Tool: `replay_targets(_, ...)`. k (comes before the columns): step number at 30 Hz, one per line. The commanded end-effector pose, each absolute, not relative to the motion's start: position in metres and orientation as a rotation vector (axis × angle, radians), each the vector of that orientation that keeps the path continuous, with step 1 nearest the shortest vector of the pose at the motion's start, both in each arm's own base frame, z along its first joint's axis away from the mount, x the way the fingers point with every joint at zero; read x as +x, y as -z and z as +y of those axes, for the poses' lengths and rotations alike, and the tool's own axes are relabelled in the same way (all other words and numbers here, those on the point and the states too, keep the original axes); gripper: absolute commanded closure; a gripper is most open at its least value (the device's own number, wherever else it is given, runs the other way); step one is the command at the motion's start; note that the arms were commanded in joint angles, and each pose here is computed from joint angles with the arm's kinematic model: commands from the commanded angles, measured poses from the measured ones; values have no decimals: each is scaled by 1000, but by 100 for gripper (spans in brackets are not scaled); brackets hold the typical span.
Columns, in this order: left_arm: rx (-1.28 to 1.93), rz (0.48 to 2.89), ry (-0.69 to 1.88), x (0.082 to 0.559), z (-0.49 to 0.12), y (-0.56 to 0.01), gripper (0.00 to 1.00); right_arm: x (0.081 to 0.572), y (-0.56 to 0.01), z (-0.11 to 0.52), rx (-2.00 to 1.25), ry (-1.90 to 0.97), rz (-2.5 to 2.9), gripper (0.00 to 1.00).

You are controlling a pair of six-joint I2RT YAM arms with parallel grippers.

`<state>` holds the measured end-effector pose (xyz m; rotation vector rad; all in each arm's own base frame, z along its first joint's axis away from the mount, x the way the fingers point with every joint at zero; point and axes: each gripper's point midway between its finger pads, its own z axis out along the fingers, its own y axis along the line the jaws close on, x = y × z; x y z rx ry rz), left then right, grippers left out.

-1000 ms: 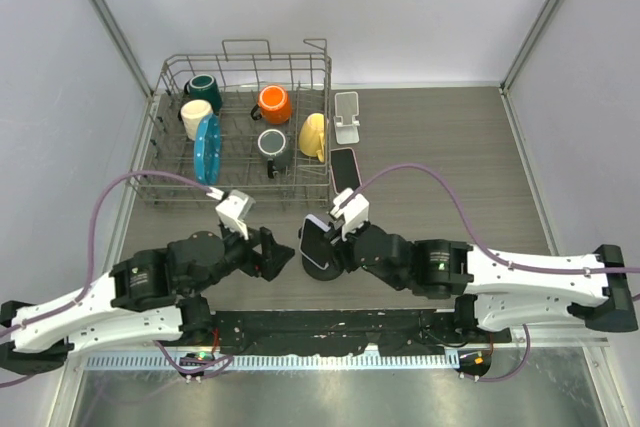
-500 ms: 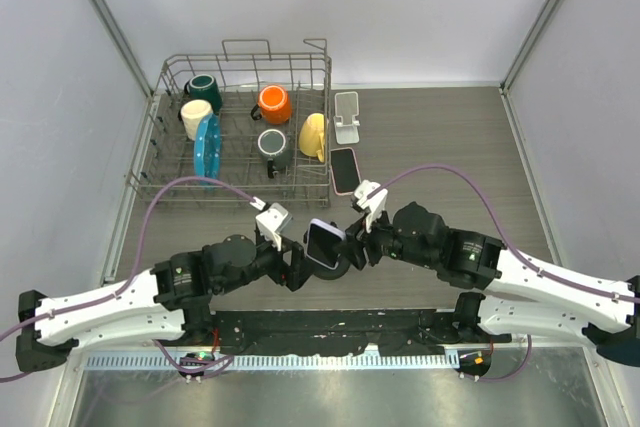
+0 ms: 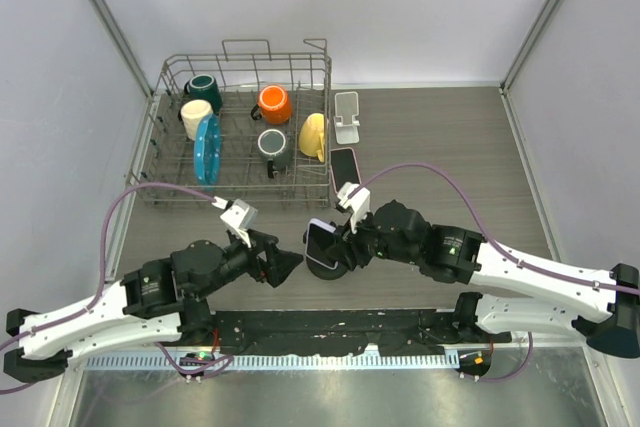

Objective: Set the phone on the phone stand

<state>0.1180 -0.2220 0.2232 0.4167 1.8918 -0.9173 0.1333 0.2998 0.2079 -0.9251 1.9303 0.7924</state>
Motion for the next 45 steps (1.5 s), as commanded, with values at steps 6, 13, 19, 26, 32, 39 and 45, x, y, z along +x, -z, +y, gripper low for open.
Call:
replay_targets(6, 347, 1900, 904, 123, -217, -240, 16, 138, -226, 317, -943, -827, 1862, 82)
replay_targets(13, 333, 1859, 916, 122, -206, -260, 16, 102, -241, 332, -1192, -1009, 1707, 99)
replay_targets(19, 302, 1795, 957, 118, -187, -287, 17, 80, -256, 347, -1357, -1135, 1533, 99)
replay_targets(26, 226, 1664, 1092, 105, -159, -329, 16, 87, -267, 377, -1344, -1184, 1518, 99)
replay_targets(32, 257, 1673, 1105, 97, -150, -346, 16, 97, -265, 402, -1298, -1186, 1543, 99)
replay_targets(39, 277, 1669, 1071, 101, -153, -342, 16, 79, -254, 398, -1360, -1190, 1579, 99)
replay_targets(45, 326, 1676, 1038, 104, -164, -341, 16, 69, -247, 395, -1402, -1222, 1579, 100)
